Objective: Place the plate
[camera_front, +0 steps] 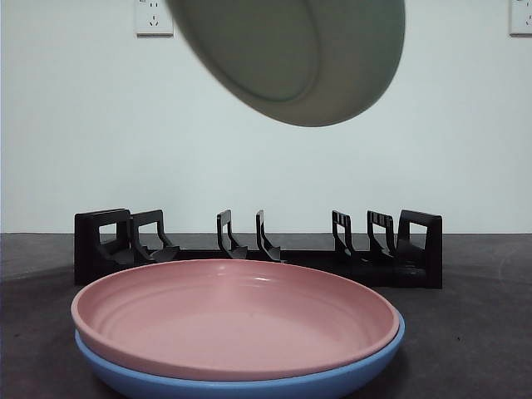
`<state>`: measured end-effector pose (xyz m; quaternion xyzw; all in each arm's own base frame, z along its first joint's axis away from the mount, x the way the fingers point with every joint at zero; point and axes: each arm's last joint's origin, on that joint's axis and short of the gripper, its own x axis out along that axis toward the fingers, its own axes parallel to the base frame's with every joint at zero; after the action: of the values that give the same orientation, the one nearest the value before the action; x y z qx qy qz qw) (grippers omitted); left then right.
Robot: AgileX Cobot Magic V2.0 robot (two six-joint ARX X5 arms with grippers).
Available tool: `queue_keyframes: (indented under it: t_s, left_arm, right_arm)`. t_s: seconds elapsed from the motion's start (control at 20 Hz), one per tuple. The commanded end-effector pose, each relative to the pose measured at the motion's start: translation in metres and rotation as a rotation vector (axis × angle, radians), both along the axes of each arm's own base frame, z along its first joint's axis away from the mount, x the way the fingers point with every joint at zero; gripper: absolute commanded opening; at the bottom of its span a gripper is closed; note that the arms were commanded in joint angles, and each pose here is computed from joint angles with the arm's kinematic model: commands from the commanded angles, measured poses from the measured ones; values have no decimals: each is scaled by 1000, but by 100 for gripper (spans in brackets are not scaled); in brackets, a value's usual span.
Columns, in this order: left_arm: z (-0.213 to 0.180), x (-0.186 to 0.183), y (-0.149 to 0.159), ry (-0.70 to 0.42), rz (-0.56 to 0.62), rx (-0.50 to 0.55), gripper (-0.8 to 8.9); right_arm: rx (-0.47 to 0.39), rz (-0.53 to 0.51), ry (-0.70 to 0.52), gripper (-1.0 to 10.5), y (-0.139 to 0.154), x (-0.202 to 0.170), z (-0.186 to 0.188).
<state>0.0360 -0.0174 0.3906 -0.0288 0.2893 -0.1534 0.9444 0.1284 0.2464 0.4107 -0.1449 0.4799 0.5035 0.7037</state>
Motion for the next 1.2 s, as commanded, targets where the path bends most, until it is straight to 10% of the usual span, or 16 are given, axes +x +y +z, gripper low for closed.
queue_keyframes:
  t_s: [0.05, 1.2]
  left_arm:
    - [6, -1, 1, -31, -6, -15, 590]
    - [6, -1, 1, -30, -5, -15, 590]
  right_arm:
    - [-66, 11, -60, 9, 14, -14, -13]
    - [-493, 26, -237, 9, 92, -47, -187]
